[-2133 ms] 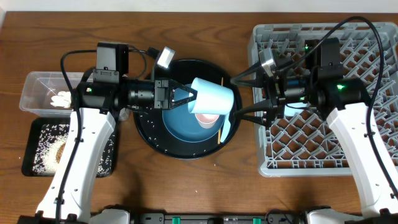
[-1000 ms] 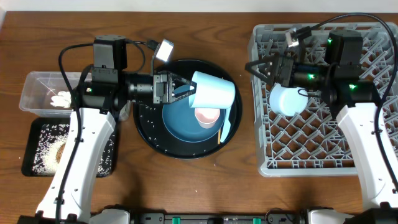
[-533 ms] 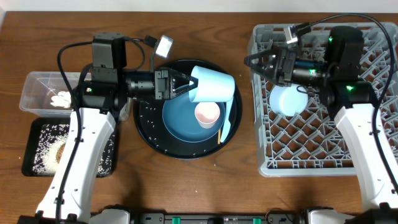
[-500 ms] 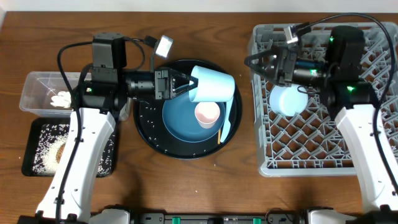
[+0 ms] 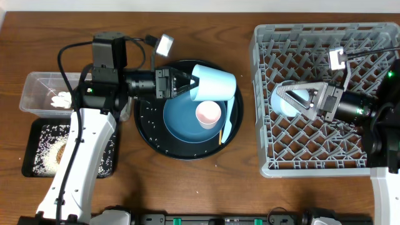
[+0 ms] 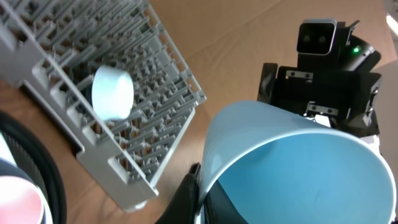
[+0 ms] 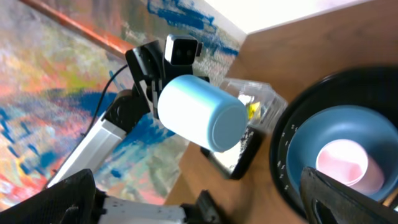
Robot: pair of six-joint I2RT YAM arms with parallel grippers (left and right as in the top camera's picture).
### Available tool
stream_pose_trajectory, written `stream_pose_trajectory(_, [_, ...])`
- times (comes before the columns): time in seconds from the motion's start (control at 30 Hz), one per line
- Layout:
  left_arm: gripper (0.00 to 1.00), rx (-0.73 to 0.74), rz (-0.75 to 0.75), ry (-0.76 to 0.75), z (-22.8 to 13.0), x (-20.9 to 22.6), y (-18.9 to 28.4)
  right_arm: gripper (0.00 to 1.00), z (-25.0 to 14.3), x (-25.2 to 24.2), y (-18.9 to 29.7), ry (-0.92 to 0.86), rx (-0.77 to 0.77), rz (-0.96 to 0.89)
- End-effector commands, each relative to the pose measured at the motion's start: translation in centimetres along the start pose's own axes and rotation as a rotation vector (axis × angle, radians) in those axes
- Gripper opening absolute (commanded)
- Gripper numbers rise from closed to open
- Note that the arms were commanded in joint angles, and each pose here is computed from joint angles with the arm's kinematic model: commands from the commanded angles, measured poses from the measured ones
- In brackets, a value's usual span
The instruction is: Sort waste into correct bins and load items into the dishwasher rack
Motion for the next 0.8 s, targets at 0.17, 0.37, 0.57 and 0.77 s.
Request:
stream_pose_trajectory(0.17, [0.06, -0.027, -0.06, -0.008, 1.5, -0.6, 0.1, 0.99, 0.1, -4.3, -2.0, 0.101, 0.112, 0.124])
stream_pose_trajectory(0.37, [0.06, -0.026, -0.061, -0.011, 1.4, -0.6, 0.1, 0.99, -0.6, -3.3, -5.9, 0.31, 0.216, 0.237])
stream_pose_trajectory(0.57, [0.06, -0.021, -0.077, -0.01, 1.4, -0.8, 0.1, 0.99, -1.3, -3.0, -8.8, 0.382, 0.251, 0.272])
stream_pose_trajectory(0.77, [0.06, -0.021, -0.076, -0.011, 1.4, -0.8, 0.1, 0.99, -1.6, -3.7, -11.0, 0.435, 0.288, 0.308])
Point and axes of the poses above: each gripper's point midway between its finger pads, its own y axis back along the fingers, its own x axis along the line the jaws close on, z = x × y, the point moved 7 cm from there along y, back along the fingers, and after that the axes turned 13 degrees about -y, right-handed, at the moved point
